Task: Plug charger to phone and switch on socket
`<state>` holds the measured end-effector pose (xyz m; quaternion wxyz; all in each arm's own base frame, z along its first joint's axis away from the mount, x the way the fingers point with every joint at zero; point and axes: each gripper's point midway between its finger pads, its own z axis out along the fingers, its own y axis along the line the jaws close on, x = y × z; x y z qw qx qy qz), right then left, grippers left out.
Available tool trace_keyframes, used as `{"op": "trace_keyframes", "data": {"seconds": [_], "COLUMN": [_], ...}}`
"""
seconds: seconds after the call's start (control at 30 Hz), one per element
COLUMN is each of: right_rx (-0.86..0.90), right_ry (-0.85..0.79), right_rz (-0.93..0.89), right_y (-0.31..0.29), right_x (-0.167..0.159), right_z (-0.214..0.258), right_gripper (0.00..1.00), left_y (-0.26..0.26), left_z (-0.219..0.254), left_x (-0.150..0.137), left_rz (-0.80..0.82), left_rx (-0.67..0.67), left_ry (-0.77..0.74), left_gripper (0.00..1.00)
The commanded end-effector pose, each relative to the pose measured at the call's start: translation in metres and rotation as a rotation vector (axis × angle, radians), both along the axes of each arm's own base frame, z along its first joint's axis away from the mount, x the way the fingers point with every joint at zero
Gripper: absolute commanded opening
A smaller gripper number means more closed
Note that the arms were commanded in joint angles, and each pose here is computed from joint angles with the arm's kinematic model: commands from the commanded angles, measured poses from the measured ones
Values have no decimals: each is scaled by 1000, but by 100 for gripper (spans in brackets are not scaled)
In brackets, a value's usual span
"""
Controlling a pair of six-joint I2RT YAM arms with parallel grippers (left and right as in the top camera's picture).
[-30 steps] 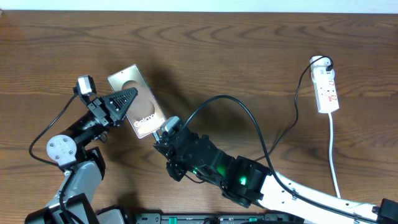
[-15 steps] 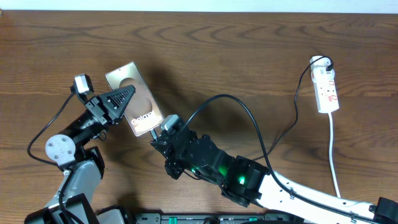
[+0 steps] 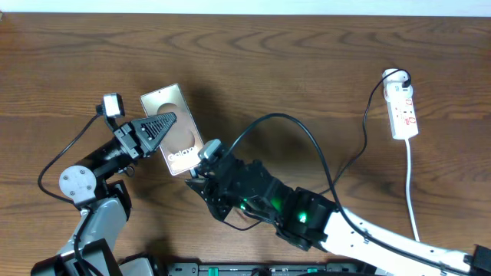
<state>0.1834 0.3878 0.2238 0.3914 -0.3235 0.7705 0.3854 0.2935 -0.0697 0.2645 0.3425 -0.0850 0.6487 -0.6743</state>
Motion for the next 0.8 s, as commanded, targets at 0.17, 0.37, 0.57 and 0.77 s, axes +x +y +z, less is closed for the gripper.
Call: {"op": "trace_keyframes", "data": {"seconds": [0.17, 0.37, 0.57, 0.77], "right_rx": [-52, -106, -144, -182], "right_ry": [-7, -44, -77, -34], "right_rz": [-77, -274, -485, -521], "right_y": [-43, -109, -174, -188], "right_x": [3, 22, 42, 43], "right_z": [23, 39, 51, 40], "right_gripper": [60, 90, 99, 99], "left_y": [8, -10, -47, -84], "left_z": [12, 13, 12, -17], "left_x": [8, 4, 23, 51], "left_rz": [118, 82, -6, -114], "left_rx": [96, 173, 223, 372], "left_ry": [-219, -343, -349, -244], "left_gripper": [7, 7, 7, 7]}}
